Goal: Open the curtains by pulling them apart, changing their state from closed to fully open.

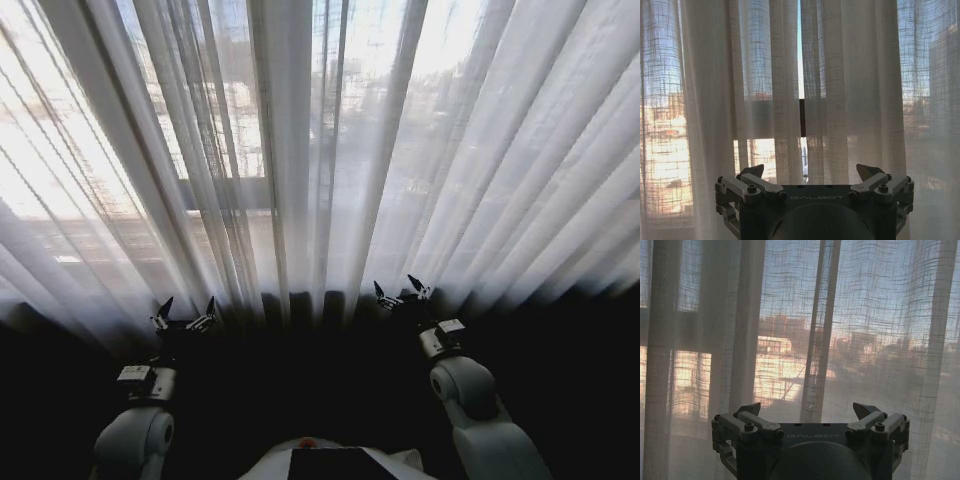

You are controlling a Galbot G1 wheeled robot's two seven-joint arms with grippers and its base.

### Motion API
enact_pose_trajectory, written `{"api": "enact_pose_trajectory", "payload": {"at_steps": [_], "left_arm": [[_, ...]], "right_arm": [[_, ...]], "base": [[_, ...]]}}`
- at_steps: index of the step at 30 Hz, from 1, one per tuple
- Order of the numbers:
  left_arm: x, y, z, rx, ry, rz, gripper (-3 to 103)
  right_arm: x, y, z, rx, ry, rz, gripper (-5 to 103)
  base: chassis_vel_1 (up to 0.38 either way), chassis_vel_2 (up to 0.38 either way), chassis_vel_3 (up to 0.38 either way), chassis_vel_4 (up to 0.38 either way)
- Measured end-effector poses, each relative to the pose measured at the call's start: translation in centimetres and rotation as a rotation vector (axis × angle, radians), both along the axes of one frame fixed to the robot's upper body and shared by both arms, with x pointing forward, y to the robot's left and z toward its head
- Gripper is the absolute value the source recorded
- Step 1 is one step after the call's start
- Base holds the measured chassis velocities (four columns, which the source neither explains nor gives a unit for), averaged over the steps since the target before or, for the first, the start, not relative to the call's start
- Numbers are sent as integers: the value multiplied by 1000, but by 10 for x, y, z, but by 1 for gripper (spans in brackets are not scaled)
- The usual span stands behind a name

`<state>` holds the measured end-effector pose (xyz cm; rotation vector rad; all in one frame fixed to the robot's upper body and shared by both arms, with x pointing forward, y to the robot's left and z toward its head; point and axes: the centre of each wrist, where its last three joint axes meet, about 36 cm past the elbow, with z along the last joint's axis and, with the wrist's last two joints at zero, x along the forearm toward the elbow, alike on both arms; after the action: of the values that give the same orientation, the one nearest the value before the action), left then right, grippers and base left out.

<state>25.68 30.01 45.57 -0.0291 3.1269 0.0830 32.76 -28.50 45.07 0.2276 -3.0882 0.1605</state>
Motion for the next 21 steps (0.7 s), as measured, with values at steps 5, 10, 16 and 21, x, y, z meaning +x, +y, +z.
{"api": "enact_pose_trajectory", "payload": {"at_steps": [5,10,16,21], "left_arm": [[0,0,0,0,1,-4,100],[-2,0,-1,0,4,-4,100],[-3,1,-2,4,0,-5,100],[-4,1,-2,4,-3,-4,100]], "right_arm": [[-1,0,-2,-2,6,-4,100],[-1,0,-5,-43,-7,-7,100],[-1,2,-8,-58,-18,0,100],[-2,6,-10,-57,-16,7,100]], "base": [[-81,59,62,-37],[39,-29,-36,28],[16,-16,-21,12],[36,68,-31,-72]]}}
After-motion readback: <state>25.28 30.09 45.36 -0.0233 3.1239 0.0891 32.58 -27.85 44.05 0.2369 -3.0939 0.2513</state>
